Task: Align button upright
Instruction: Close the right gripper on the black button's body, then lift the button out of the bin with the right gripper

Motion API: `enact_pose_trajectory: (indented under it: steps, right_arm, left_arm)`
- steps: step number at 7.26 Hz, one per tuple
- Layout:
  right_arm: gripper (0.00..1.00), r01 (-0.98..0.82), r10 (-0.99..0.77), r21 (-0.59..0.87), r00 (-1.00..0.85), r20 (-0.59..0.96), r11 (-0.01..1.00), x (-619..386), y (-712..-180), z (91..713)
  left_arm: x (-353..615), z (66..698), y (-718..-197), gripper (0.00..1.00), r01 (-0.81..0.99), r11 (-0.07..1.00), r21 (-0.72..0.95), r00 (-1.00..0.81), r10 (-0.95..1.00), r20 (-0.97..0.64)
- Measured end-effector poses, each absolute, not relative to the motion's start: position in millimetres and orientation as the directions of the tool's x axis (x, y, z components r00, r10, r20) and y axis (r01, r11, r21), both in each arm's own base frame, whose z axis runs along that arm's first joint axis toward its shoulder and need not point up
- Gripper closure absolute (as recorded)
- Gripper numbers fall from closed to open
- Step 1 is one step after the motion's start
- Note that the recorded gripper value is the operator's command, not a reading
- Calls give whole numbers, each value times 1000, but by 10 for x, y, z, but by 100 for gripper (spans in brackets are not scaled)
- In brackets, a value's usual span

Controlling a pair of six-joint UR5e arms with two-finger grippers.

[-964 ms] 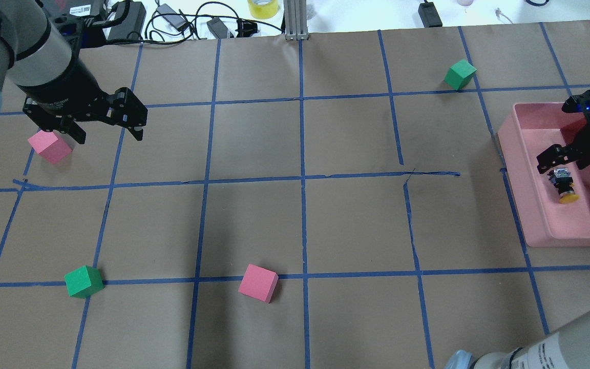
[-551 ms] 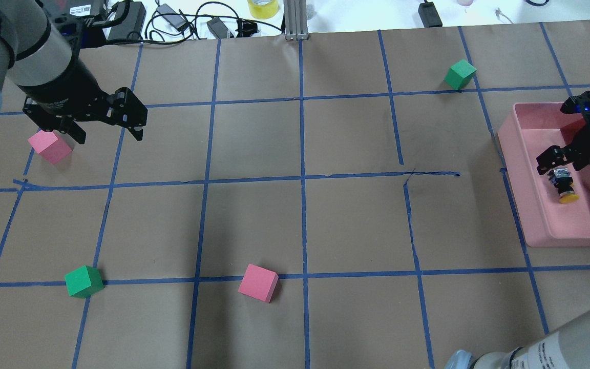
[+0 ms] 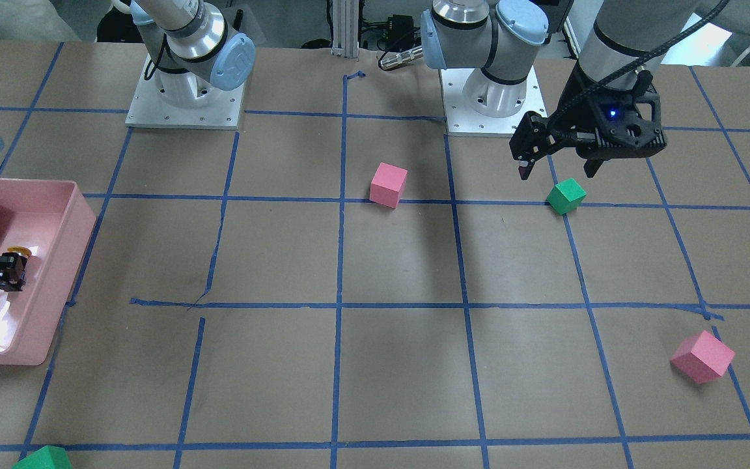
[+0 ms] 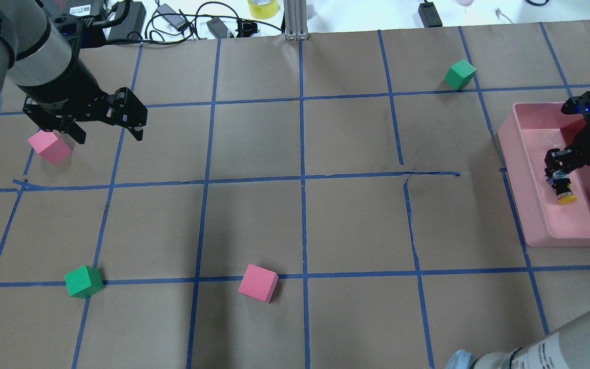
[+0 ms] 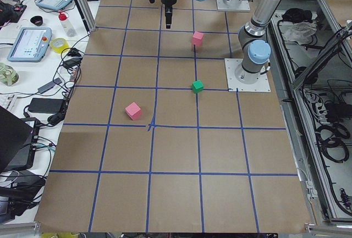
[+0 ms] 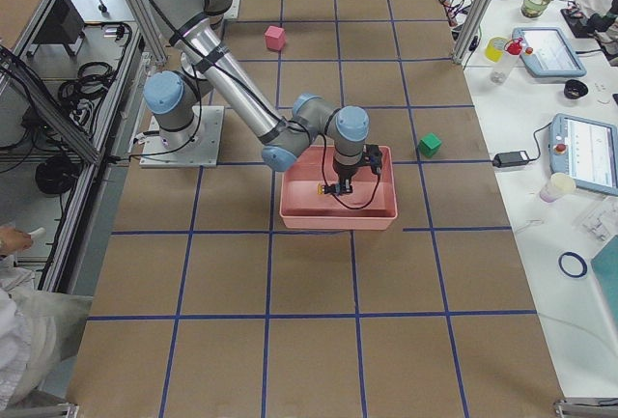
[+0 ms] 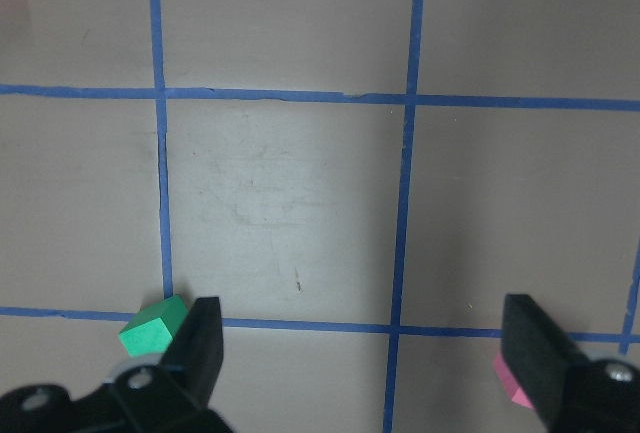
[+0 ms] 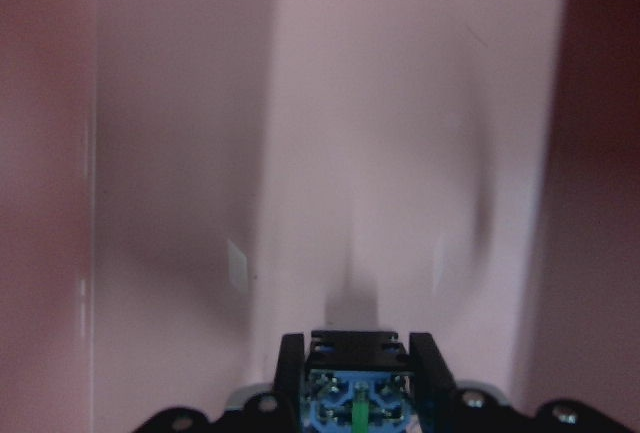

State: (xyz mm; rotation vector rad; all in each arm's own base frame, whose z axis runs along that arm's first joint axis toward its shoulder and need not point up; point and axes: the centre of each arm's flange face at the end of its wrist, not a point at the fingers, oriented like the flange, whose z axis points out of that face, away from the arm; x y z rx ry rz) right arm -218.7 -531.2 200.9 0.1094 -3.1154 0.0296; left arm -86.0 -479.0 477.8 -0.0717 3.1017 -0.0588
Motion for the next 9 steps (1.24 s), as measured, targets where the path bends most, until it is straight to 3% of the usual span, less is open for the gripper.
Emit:
enact_pose_trajectory:
  steps: [2,5,7,9]
  right_arm:
    - [100,-70,-70,-7,-997,42,998,-2217,-5331,2173]
    - [100,-99,-99,0,-993,58,995,-2113,-5550,3044]
    - [100,-138,-138,4,-988,71,990,-1637,-5839,3568]
    - [100,-120,-119,-11,-990,70,993,-791,-6051,3715]
  left_arm:
    - [-860,4778,-4790,0,-45,998,-39,-998,-47,-38]
    - [-860,4787,-4792,0,-46,998,-42,-998,-47,-38]
    - [-860,4802,-4794,0,-45,998,-45,-998,-47,-38]
    - [-859,4820,-4799,0,-45,998,-50,-998,-47,-38]
